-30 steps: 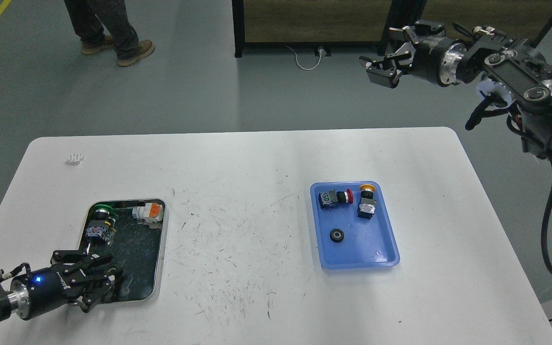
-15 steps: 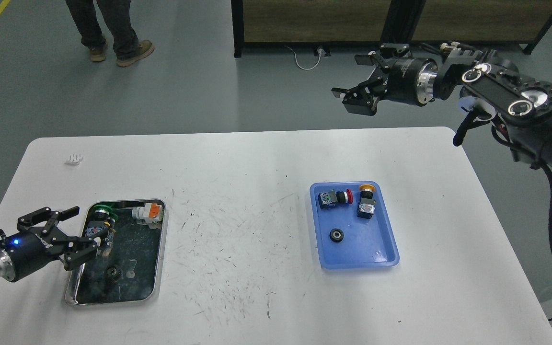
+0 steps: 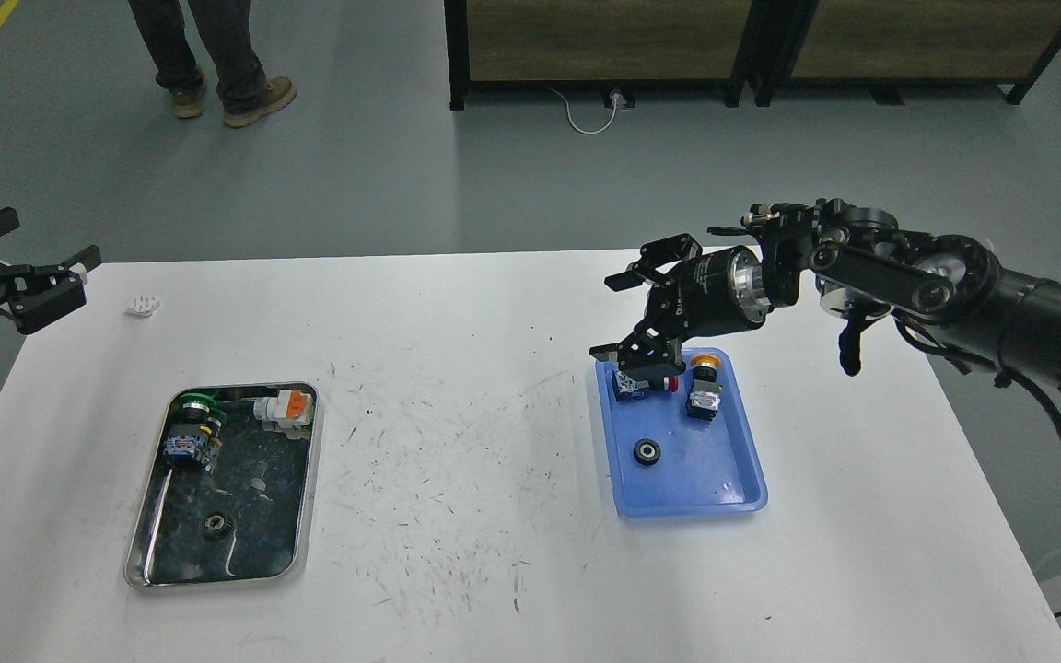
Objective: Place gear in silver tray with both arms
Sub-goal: 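Withdraw the left arm and move the right gripper to the blue tray, then grasp the second black gear in the blue tray with the right gripper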
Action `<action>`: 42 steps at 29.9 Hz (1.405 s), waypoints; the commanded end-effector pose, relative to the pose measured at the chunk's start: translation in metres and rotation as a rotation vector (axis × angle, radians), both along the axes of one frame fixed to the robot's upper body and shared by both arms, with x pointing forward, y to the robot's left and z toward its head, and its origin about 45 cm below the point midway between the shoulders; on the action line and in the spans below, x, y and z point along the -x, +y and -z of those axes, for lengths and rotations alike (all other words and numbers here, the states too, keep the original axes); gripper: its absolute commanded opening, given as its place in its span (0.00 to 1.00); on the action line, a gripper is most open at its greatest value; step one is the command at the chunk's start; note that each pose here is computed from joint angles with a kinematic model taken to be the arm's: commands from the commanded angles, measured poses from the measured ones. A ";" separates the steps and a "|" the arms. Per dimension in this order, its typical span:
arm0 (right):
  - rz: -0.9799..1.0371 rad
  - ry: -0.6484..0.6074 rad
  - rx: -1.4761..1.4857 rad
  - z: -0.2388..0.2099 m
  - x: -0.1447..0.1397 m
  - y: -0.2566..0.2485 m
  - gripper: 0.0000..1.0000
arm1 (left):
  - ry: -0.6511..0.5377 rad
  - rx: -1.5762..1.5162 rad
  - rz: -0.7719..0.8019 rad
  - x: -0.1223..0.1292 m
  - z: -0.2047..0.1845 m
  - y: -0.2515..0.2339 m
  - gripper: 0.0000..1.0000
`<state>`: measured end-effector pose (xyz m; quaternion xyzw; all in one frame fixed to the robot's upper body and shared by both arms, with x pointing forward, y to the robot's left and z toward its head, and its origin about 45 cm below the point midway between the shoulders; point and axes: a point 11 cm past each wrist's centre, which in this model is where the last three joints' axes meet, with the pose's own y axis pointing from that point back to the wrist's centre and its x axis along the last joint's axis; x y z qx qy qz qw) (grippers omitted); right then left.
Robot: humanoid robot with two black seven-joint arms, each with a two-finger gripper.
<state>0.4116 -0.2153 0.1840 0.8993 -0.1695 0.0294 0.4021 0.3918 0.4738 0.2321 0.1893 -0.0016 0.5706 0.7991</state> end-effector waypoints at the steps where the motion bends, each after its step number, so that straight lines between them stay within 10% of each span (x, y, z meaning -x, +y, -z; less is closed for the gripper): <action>1: -0.007 0.048 0.036 0.020 0.014 -0.008 0.90 | -0.015 -0.007 -0.004 -0.004 -0.008 0.001 0.98; 15: -0.022 0.173 0.130 0.076 0.056 -0.033 0.90 | -0.019 -0.018 -0.010 -0.009 -0.013 0.001 0.98; 42: -0.001 0.178 0.181 0.106 0.053 -0.026 0.86 | -0.038 -0.035 -0.049 -0.008 -0.022 0.017 0.98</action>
